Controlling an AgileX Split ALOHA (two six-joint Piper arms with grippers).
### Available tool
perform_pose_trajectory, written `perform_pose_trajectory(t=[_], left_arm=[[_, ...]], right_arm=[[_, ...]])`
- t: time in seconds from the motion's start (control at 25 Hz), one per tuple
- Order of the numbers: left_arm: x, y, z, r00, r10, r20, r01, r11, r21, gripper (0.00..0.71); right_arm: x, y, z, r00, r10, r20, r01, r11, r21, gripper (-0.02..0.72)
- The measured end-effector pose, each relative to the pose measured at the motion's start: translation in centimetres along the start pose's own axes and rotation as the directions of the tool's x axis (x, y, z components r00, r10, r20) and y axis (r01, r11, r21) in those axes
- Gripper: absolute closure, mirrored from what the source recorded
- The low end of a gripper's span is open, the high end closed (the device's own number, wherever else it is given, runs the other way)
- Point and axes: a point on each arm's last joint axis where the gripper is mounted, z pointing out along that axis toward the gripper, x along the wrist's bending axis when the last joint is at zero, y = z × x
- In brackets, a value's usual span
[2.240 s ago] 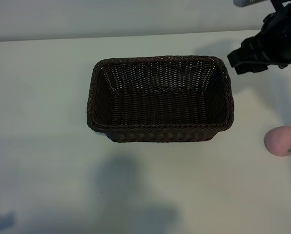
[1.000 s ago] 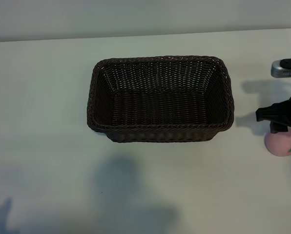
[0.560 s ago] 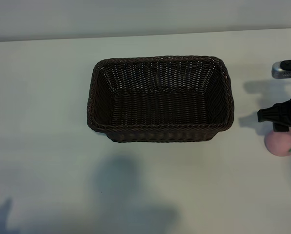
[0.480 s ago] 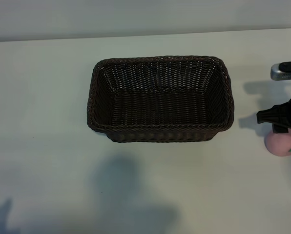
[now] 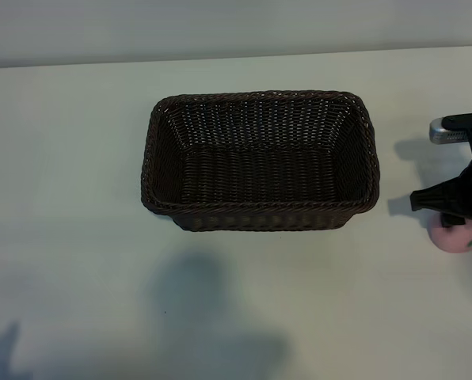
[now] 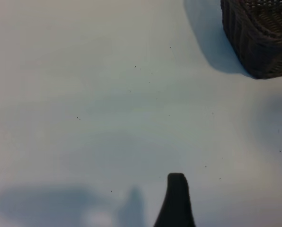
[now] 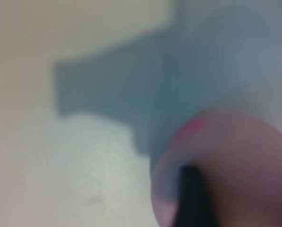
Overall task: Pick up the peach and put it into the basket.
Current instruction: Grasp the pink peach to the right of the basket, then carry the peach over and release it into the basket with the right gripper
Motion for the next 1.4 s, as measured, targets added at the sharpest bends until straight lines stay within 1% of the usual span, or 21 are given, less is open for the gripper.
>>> perform_pose_trajectory(t=[0.12,0.16,0.2,0.24,0.36,0.44,0.56,0.64,0.76,0.84,0.92,1.0,1.08,1.16,1.24,1.4], left_arm=[[0.0,0.0,0.0,1.000,0.000,0.000,0.000,1.000,0.000,0.114],[0.0,0.0,0.0,1.000,0.006,0.000,-0.006,1.000,0.000,0.114],[0.0,0.0,0.0,1.000,0.000,0.000,0.000,1.000,0.000,0.114],[0.0,0.0,0.0,1.000,0.000,0.000,0.000,1.000,0.000,0.114],[0.0,0.0,0.0,1.000,0.000,0.000,0.000,1.000,0.000,0.114],[0.0,0.0,0.0,1.000,0.000,0.000,0.000,1.000,0.000,0.114],[0.0,0.0,0.0,1.000,0.000,0.000,0.000,1.000,-0.001,0.114],[0.0,0.0,0.0,1.000,0.000,0.000,0.000,1.000,-0.001,0.114],[0.0,0.0,0.0,1.000,0.000,0.000,0.000,1.000,-0.001,0.115],[0.0,0.0,0.0,1.000,0.000,0.000,0.000,1.000,-0.001,0.115],[0.0,0.0,0.0,1.000,0.000,0.000,0.000,1.000,-0.001,0.115],[0.0,0.0,0.0,1.000,0.000,0.000,0.000,1.000,-0.001,0.116],[0.0,0.0,0.0,1.000,0.000,0.000,0.000,1.000,-0.001,0.115],[0.0,0.0,0.0,1.000,0.000,0.000,0.000,1.000,-0.001,0.115],[0.0,0.0,0.0,1.000,0.000,0.000,0.000,1.000,-0.001,0.115],[0.0,0.0,0.0,1.000,0.000,0.000,0.000,1.000,-0.001,0.115]], right_arm=[[0.0,0.0,0.0,1.000,0.000,0.001,0.000,1.000,0.003,0.546],[0.0,-0.1,0.0,1.000,0.000,0.002,0.000,1.000,0.006,0.601],[0.0,-0.1,0.0,1.000,-0.001,0.004,0.001,1.000,0.011,0.631],[0.0,-0.1,0.0,1.000,-0.002,0.005,0.002,1.000,0.014,0.645],[-0.2,-0.2,-0.8,1.000,-0.003,0.010,0.003,1.000,0.017,0.656],[-0.2,0.2,-2.3,1.000,0.000,0.010,0.000,1.000,-0.003,0.656],[-0.4,1.4,-6.0,1.000,-0.010,0.007,0.011,0.997,-0.074,0.656],[-0.4,2.6,-9.2,1.000,-0.018,0.002,0.018,0.989,-0.149,0.656],[-0.5,4.1,-13.0,0.999,-0.037,0.004,0.037,0.975,-0.220,0.656],[-0.5,4.8,-14.6,0.999,-0.046,0.008,0.046,0.971,-0.233,0.656],[-0.4,5.3,-15.6,0.998,-0.057,-0.007,0.054,0.967,-0.249,0.656],[0.0,5.6,-16.0,0.997,-0.070,-0.043,0.057,0.965,-0.257,0.656],[0.5,5.5,-16.2,0.991,-0.093,-0.097,0.065,0.964,-0.258,0.656],[1.4,5.4,-16.3,0.978,-0.128,-0.164,0.083,0.963,-0.258,0.656],[2.7,5.2,-16.5,0.962,-0.172,-0.211,0.111,0.956,-0.271,0.656],[5.5,4.8,-16.8,0.933,-0.254,-0.255,0.173,0.937,-0.304,0.656]])
